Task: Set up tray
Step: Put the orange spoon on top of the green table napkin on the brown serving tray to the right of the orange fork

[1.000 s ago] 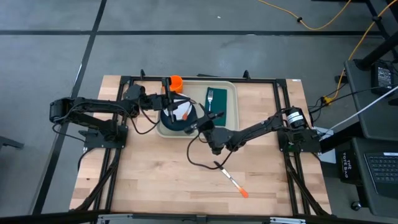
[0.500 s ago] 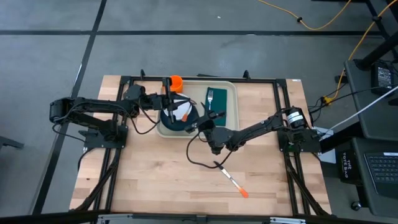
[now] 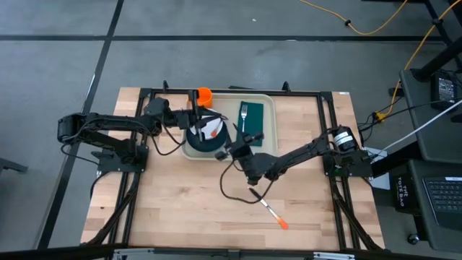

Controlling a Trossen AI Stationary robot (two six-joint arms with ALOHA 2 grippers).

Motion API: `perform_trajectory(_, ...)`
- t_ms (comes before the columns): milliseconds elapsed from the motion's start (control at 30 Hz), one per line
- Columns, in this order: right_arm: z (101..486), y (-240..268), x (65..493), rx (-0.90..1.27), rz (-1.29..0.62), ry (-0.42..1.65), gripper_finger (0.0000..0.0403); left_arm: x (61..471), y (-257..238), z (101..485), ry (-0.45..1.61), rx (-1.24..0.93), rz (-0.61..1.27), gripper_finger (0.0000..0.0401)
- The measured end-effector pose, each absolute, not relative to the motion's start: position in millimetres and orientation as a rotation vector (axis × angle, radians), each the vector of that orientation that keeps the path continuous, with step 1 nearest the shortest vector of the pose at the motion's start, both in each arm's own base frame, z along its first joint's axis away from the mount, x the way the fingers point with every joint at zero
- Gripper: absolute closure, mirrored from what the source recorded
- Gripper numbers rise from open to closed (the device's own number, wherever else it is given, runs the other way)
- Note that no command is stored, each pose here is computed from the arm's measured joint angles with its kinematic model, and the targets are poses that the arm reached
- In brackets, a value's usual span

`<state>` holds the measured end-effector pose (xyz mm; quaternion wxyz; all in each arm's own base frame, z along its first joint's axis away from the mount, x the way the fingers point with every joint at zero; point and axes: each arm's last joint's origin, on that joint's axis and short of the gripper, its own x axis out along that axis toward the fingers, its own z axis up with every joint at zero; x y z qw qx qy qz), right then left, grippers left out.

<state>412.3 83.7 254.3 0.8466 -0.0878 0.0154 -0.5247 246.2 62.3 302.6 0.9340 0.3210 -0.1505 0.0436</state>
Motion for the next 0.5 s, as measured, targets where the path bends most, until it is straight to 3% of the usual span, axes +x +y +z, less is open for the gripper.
perform_trajectory(167, 257.4, 87.6, 413.4, -0.2, -1.008, -0.017, 0.0249, 246.2, 56.2, 304.0, -0.355, 0.671, -0.022, 0.0399)
perform_trajectory(500, 257.1, 84.0, 414.4, -0.187, -1.013, -0.024, 0.0249, 248.1, 40.0, 306.0, -0.394, 0.708, -0.072, 0.0399)
